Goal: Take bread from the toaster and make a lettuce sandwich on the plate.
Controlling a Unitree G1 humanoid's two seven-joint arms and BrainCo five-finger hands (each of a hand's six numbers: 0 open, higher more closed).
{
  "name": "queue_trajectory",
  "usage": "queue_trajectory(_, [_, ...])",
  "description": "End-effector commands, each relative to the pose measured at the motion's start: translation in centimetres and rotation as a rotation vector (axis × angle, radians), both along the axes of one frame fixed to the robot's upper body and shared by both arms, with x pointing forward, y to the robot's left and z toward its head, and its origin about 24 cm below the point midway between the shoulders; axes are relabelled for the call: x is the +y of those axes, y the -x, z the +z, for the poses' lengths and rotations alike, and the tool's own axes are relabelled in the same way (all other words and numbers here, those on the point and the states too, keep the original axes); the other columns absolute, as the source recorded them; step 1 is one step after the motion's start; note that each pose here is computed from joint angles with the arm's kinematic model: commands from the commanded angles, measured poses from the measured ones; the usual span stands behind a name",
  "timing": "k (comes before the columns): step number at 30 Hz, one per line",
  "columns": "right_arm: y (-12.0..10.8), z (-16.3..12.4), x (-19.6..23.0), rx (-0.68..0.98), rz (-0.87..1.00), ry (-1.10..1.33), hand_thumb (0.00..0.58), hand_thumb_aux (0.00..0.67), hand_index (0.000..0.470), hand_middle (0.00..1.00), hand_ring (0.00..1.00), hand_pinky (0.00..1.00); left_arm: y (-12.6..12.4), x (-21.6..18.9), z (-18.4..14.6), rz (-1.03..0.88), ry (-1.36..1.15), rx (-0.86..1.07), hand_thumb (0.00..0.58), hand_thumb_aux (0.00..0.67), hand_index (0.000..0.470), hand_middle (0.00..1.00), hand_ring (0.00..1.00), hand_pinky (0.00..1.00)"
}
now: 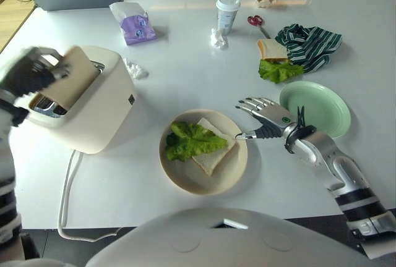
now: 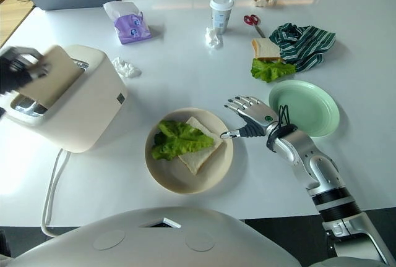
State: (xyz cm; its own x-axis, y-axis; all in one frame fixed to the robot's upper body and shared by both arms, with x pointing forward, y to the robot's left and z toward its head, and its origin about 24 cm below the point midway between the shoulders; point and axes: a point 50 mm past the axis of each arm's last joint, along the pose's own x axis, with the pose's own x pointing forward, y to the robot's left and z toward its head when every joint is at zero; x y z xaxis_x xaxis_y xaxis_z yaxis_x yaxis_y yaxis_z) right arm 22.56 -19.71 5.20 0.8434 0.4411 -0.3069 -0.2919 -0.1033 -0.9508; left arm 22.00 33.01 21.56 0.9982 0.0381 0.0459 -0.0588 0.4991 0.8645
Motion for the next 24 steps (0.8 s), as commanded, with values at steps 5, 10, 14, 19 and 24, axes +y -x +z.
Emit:
queue_trajectory(5, [-0.7,1.1,-1.1,-0.06,-0.044,-0.012,0.0,0.0,0.0,0.0,0.0,0.0,0.0,3.3,4.4,0.019,0.107,-0.223,0.58,0.67,0.47,1.0,1.0,1.0])
queue_trajectory(10, [-1.2,2.4,-2.7,-0.108,-0.095,-0.028,0.0,0.0,0.0,0.0,0.0,0.0,-1.7,0.3,4.4,-0.17,0.253,-0.241,0.58,0.67,0.47,1.0,1.0,1.0])
queue_trajectory(14, [-1.9,4.9,-4.9,-0.173,-0.156,-0.055,0.0,0.0,0.0,0.0,0.0,0.0,-4.1,-7.1,-1.0,-0.493,0.495,0.001,0.58,0.67,0.47,1.0,1.0,1.0])
queue_trajectory(19, [-2.1,9.6,-5.1,-0.285,-0.143,-0.156,0.0,0.0,0.0,0.0,0.0,0.0,-5.3,-16.4,-6.7,-0.735,0.724,0.3,0.58,0.67,0.47,1.0,1.0,1.0])
queue_trajectory(24, [-1.2,12.6,-3.7,-0.386,-0.089,-0.165,0.0,0.0,0.0,0.0,0.0,0.0,-5.9,-19.1,-11.7,-0.649,0.906,0.492,0.58,0.67,0.47,1.0,1.0,1.0])
